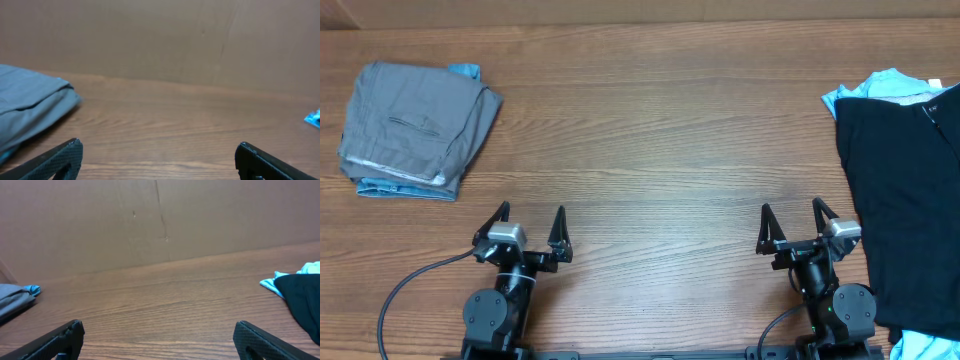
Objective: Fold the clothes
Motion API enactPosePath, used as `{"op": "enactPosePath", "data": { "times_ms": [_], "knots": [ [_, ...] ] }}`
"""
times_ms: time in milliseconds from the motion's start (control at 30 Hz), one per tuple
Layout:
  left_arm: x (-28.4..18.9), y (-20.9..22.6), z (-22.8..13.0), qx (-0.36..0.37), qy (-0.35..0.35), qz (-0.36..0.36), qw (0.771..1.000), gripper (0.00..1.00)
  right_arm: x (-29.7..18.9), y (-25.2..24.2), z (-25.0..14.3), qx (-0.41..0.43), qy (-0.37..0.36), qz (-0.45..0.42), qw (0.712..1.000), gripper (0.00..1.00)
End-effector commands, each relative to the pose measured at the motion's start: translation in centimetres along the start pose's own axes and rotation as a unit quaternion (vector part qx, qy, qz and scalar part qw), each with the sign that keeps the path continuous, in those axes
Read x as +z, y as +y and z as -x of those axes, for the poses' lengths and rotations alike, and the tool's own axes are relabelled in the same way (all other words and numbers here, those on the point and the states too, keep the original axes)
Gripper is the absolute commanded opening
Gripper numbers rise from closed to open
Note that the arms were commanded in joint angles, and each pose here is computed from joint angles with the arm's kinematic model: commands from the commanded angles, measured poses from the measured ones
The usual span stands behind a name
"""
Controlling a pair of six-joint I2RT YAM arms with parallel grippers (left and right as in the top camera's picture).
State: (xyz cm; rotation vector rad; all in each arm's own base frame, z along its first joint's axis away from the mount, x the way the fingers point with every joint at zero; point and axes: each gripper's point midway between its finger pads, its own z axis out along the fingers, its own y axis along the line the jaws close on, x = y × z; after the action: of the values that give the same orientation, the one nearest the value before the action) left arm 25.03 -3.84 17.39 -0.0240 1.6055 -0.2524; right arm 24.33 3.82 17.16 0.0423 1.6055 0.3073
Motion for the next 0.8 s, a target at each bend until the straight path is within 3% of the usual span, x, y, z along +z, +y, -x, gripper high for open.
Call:
{"op": "enactPosePath", "data": {
  "times_ms": [0,767],
  "knots": [
    [-0.4,1.0,-1.2,0.075,0.014,0.02,0.997,1.0,0.0,-0.3,-0.1,0.001,-0.003,-0.007,1.0,1.0],
    [-0.9,3.5,-1.1,0.095,0.015,0.073,0.993,1.0,0.0,-0.3,-0.1,0.001,-0.003,-0.007,1.0,1.0]
  ]
}}
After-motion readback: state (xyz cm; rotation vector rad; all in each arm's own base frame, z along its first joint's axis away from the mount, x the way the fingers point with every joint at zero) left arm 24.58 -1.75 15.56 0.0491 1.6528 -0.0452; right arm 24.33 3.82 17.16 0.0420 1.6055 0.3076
